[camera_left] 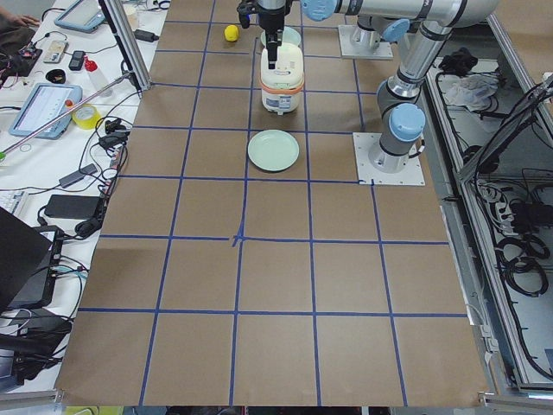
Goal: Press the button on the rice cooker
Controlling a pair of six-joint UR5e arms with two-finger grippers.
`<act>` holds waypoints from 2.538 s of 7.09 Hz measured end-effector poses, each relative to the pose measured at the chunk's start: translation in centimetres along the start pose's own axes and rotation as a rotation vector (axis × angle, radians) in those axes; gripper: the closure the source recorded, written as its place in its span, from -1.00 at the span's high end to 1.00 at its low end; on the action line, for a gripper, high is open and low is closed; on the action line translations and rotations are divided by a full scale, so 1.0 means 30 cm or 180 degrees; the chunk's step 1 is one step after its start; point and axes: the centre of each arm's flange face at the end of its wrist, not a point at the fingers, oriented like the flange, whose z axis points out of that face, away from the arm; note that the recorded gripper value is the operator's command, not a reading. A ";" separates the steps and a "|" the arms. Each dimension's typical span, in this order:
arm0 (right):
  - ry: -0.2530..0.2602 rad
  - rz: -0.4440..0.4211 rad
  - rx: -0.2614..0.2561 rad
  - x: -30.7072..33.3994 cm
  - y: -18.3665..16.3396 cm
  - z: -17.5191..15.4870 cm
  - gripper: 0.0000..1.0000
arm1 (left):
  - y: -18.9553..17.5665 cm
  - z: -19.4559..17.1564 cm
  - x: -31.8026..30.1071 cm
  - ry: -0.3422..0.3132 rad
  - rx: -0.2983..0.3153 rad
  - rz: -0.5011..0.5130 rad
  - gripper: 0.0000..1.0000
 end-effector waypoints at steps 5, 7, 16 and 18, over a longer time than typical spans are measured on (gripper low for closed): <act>0.0086 0.0131 0.0328 0.262 -0.222 -0.193 1.00 | 0.000 -0.001 0.000 0.0000 0.0002 0.0003 1.00; 0.0086 0.0076 0.0415 0.385 -0.277 -0.262 1.00 | 0.000 0.000 0.000 0.0000 0.0001 0.0003 1.00; 0.0241 -0.0487 0.0402 0.800 -0.369 -0.464 1.00 | 0.000 0.000 0.000 0.0000 0.0000 0.0003 1.00; 0.0255 -0.0483 0.0410 0.826 -0.374 -0.474 1.00 | 0.000 0.000 0.000 0.0000 0.0000 0.0001 1.00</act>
